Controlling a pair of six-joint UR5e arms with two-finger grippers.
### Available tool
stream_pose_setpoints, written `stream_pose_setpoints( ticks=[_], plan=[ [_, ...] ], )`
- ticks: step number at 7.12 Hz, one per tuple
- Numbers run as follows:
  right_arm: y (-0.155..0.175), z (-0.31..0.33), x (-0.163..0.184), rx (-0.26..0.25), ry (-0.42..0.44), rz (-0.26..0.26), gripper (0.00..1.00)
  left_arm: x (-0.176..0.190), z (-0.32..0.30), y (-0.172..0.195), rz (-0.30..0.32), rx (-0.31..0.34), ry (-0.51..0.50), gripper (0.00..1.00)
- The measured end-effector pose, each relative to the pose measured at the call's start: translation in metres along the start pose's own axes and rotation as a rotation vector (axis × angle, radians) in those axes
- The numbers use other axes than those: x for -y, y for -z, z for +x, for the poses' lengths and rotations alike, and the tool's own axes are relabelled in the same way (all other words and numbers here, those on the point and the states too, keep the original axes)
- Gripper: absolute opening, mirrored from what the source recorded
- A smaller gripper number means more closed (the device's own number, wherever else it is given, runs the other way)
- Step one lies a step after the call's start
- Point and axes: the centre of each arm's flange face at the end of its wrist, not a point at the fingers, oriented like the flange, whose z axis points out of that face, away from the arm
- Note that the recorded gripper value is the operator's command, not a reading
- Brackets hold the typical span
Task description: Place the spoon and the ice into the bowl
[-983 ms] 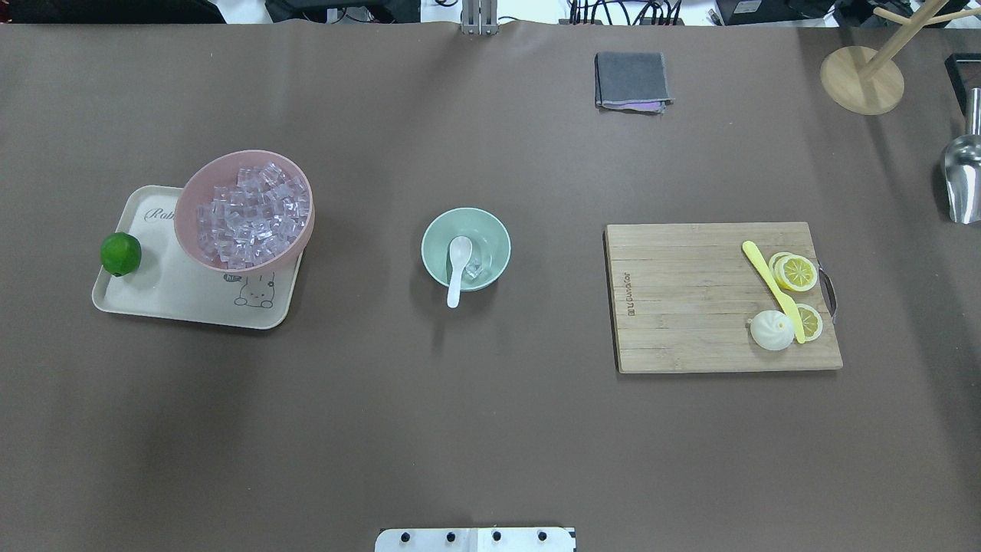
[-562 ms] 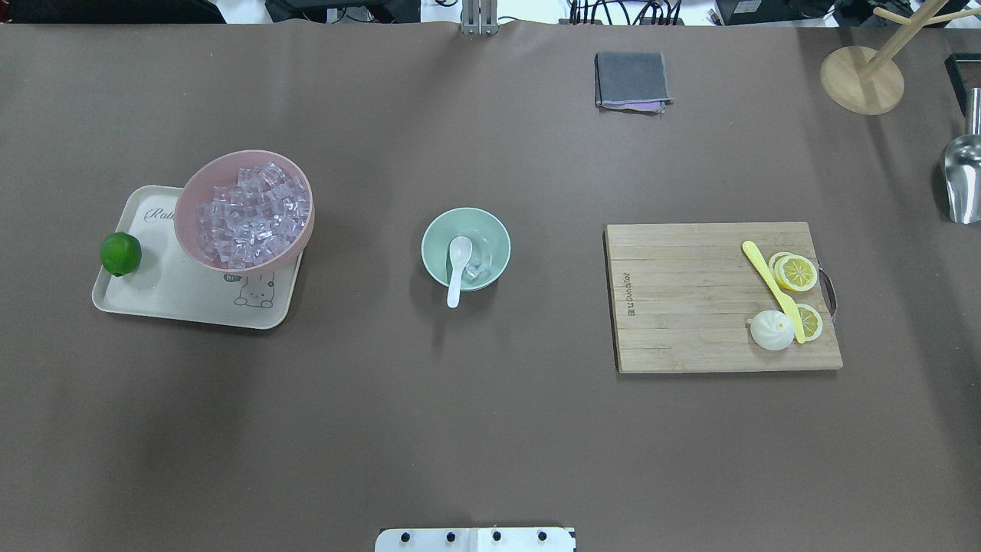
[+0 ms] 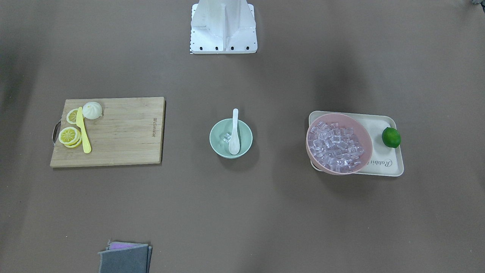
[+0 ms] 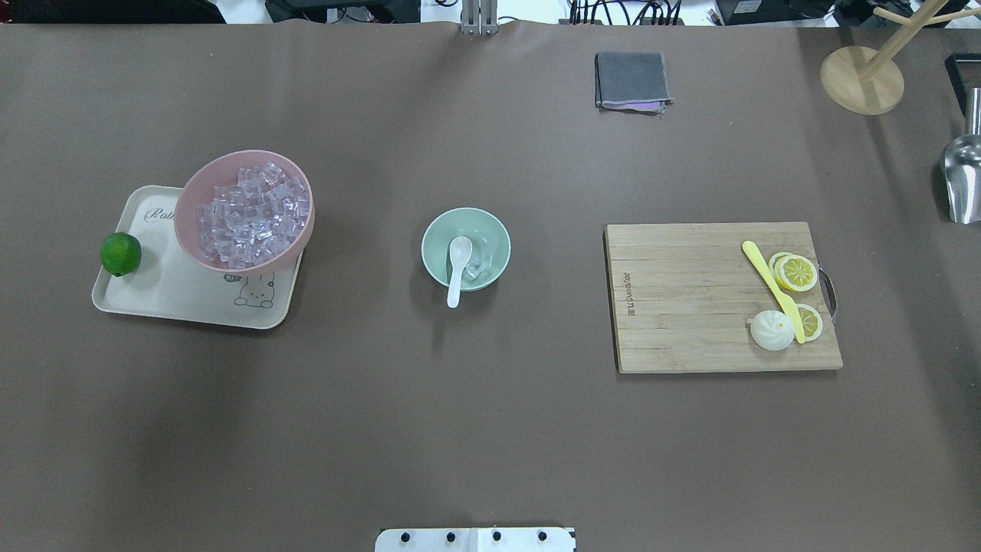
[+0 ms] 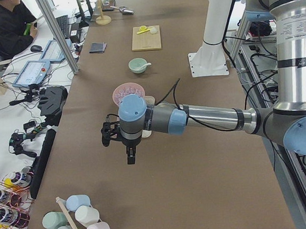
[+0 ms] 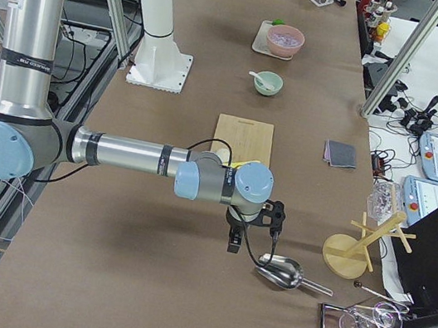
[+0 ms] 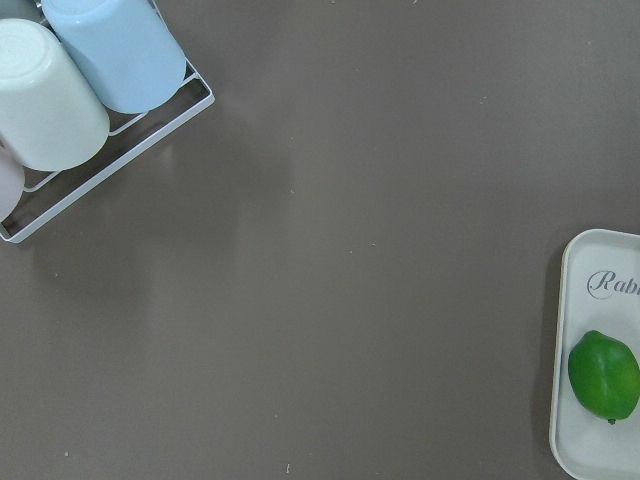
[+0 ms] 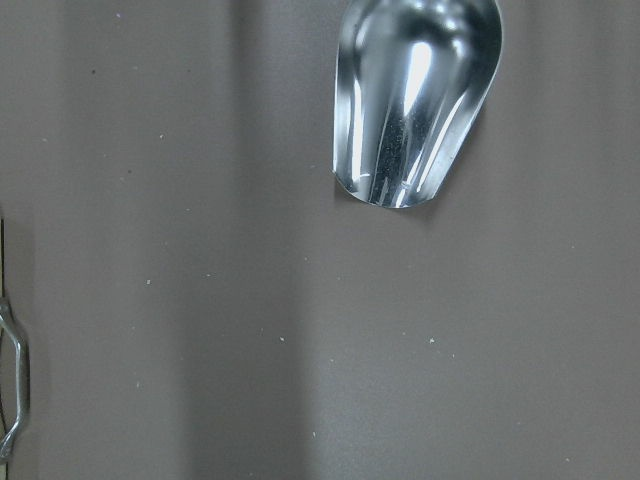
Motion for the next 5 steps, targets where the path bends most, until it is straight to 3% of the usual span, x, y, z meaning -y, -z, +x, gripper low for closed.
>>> stream_pose_setpoints(
  ticks=[5],
  plan=[
    [0.0004,-0.0005,-0.0002,0.001,0.0,0.001,1.0,-0.0004,-0.0014,-0.0004,-0.001,0.0,0.002,0.98]
  ],
)
